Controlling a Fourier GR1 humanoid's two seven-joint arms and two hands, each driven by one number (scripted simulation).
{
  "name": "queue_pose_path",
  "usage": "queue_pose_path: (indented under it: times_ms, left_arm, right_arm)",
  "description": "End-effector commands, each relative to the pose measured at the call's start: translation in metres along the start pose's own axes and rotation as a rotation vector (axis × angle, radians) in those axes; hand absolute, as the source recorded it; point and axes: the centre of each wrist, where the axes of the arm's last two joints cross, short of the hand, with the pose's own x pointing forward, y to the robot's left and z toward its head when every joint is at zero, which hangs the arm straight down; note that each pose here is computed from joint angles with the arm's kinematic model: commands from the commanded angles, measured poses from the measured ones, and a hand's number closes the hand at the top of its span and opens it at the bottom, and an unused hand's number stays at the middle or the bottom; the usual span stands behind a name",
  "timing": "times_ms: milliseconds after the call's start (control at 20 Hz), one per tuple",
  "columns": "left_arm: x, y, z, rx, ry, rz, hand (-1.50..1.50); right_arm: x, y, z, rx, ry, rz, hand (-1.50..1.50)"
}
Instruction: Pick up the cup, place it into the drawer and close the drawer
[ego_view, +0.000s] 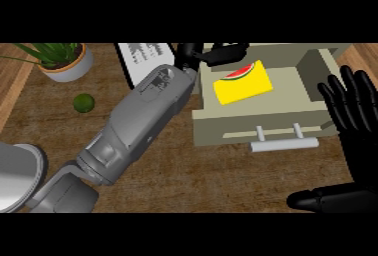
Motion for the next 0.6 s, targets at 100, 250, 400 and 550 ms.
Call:
queue_pose_path:
  times_ms: [100, 250, 400, 550]
  left_arm:
    - [-0.002, -0.007, -0.001, -0.012, 0.016, -0.055, 1.5]
    - [-0.007, -0.008, 0.001, -0.018, 0.046, -0.135, 1.5]
    - [-0.012, -0.005, 0.001, -0.029, 0.044, -0.215, -1.5]
    - [-0.006, -0.009, -0.002, -0.011, 0.064, -0.216, -1.5]
  right_arm:
    - [0.007, 0.006, -0.02, 0.032, -0.02, -0.012, -1.5]
    - [-0.011, 0.006, -0.011, 0.052, -0.009, -0.023, -1.5]
    - [0.002, -0.001, -0.012, 0.042, -0.039, -0.022, -1.5]
    - [-0.021, 0.009, -0.008, 0.045, -0.015, -0.047, -1.5]
